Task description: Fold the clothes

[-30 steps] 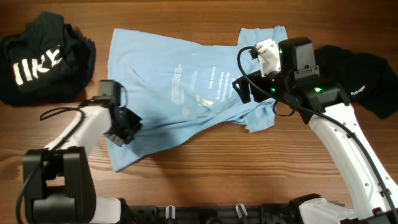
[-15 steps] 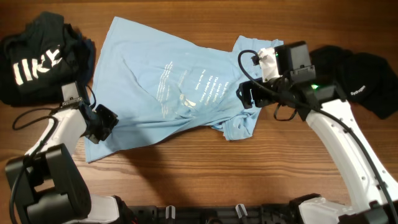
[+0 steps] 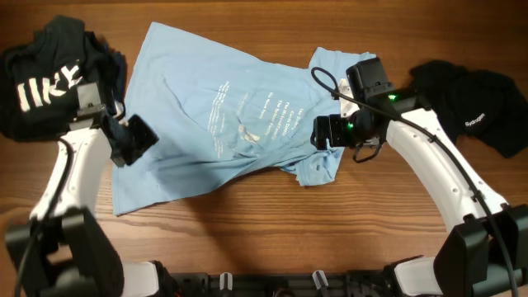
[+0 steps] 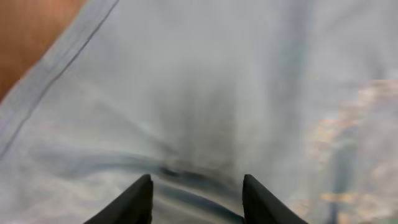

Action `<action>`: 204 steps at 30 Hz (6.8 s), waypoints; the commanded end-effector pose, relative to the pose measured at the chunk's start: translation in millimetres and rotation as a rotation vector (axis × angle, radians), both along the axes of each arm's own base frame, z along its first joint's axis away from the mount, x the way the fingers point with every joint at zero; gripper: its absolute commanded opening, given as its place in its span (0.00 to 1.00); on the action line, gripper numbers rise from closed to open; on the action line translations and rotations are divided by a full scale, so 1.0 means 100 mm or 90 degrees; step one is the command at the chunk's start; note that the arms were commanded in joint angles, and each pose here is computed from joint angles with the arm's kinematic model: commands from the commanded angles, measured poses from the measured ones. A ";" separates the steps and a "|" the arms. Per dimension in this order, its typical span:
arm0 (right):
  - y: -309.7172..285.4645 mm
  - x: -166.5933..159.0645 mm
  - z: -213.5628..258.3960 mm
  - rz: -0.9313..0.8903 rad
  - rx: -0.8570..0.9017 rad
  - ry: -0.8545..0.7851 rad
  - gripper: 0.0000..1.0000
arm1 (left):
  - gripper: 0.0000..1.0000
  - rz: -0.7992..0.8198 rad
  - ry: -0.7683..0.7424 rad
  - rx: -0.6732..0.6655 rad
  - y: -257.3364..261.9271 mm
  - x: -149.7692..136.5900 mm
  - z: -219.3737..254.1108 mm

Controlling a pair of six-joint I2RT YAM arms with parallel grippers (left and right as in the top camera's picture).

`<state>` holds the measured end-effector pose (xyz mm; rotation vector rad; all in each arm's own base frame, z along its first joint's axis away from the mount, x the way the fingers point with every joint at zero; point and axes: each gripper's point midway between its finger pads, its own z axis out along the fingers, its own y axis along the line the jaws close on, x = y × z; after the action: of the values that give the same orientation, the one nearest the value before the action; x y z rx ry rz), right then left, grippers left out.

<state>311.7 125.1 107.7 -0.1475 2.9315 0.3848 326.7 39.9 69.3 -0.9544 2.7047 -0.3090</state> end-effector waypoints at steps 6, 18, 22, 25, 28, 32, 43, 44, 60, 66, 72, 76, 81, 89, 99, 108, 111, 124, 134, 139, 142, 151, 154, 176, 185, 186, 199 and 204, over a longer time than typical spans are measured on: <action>0.13 0.24 -0.14 -0.028 0.039 -0.033 0.68 | 0.38 -0.177 -0.118 0.059 -0.27 0.12 0.49; 0.14 0.86 -0.58 0.036 -0.040 -0.146 0.79 | 0.48 -0.364 -0.194 0.087 -0.81 0.17 0.69; 0.07 1.11 -0.74 0.015 -0.077 -0.191 0.80 | 0.50 -0.384 -0.201 0.092 -0.91 0.18 0.70; 0.00 1.28 -0.82 -0.011 -0.105 -0.223 0.80 | 0.51 -0.386 -0.201 0.093 -0.92 0.17 0.70; -0.14 1.43 -0.84 -0.038 -0.130 -0.251 0.80 | 0.52 -0.386 -0.200 0.092 -0.92 0.17 0.70; -0.30 1.59 -0.80 -0.068 -0.133 -0.282 0.79 | 0.53 -0.386 -0.200 0.092 -0.92 0.17 0.70; -0.33 1.59 -0.83 -0.066 -0.088 -0.267 0.65 | 0.55 -0.386 -0.201 0.093 -0.92 0.18 0.70; -0.31 1.58 -0.83 -0.063 -0.080 -0.265 0.65 | 0.55 -0.386 -0.201 0.092 -0.92 0.18 0.70; -0.27 1.53 -1.08 -0.056 -0.072 -0.231 0.36 | 0.58 -0.385 -0.211 0.096 -0.92 0.21 0.72; -0.25 1.54 -1.01 -0.070 -0.059 -0.227 0.07 | 0.60 -0.381 -0.210 0.105 -0.90 0.22 0.72; -0.28 1.68 -0.57 -0.080 -0.067 -0.271 0.05 | 0.61 -0.381 -0.207 0.106 -0.89 0.22 0.70; -0.34 1.75 -0.23 -0.093 -0.084 -0.299 0.06 | 0.61 -0.381 -0.207 0.106 -0.89 0.22 0.70; -0.37 1.71 0.00 -0.098 -0.092 -0.300 0.04 | 0.61 -0.381 -0.207 0.106 -0.89 0.22 0.70; -0.36 1.24 0.44 -0.105 -0.056 -0.257 0.04 | 0.63 -0.381 -0.206 0.106 -0.89 0.22 0.70; -0.08 -0.03 1.39 -0.027 0.117 -0.206 0.04 | 0.64 -0.376 -0.206 0.104 -0.89 0.22 0.70; 0.10 -1.24 1.52 0.066 0.150 -0.085 0.04 | 0.65 -0.376 -0.216 0.106 -0.90 0.25 0.72; 0.24 -1.54 1.57 0.122 0.183 -0.052 0.04 | 0.65 -0.376 -0.219 0.107 -0.90 0.26 0.73; 0.81 -2.09 1.49 0.292 0.187 0.026 0.16 | 0.65 -0.375 -0.220 0.108 -0.89 0.27 0.73; 1.06 -2.01 1.48 0.344 0.201 -0.009 0.45 | 0.65 -0.375 -0.220 0.108 -0.89 0.27 0.74; 0.73 -1.48 1.35 0.132 0.065 -0.087 0.63 | 0.65 -0.374 -0.223 0.108 -0.89 0.28 0.74; 0.45 -1.15 1.31 0.004 -0.012 -0.140 0.63 | 0.64 -0.374 -0.225 0.109 -0.89 0.29 0.74; 0.24 -0.32 0.63 -0.081 -0.130 -0.108 0.28 | 0.64 -0.374 -0.232 0.111 -0.90 0.31 0.76; 0.21 -0.07 0.39 -0.101 -0.144 -0.094 0.06 | 0.64 -0.374 -0.233 0.111 -0.89 0.31 0.76; -0.11 0.59 -0.95 -0.055 -0.054 0.057 0.04 | 0.64 -0.359 -0.219 0.100 -0.90 0.32 0.70; -0.14 0.48 -1.25 -0.025 -0.068 0.108 0.04 | 0.65 -0.359 -0.220 0.101 -0.90 0.32 0.70; -0.14 0.51 -1.29 -0.026 -0.071 0.103 0.04 | 0.65 -0.359 -0.220 0.101 -0.90 0.32 0.70; -0.56 0.89 -1.83 -0.088 -0.124 0.051 0.04 | 0.66 -0.359 -0.220 0.101 -0.89 0.32 0.70; -0.86 1.16 -1.83 -0.138 -0.113 -0.002 0.04 | 0.66 -0.359 -0.227 0.103 -0.90 0.34 0.71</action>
<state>453.8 97.7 -5.1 0.0271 2.7915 0.3092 356.0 -50.0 138.2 -0.0516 2.5667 -0.3262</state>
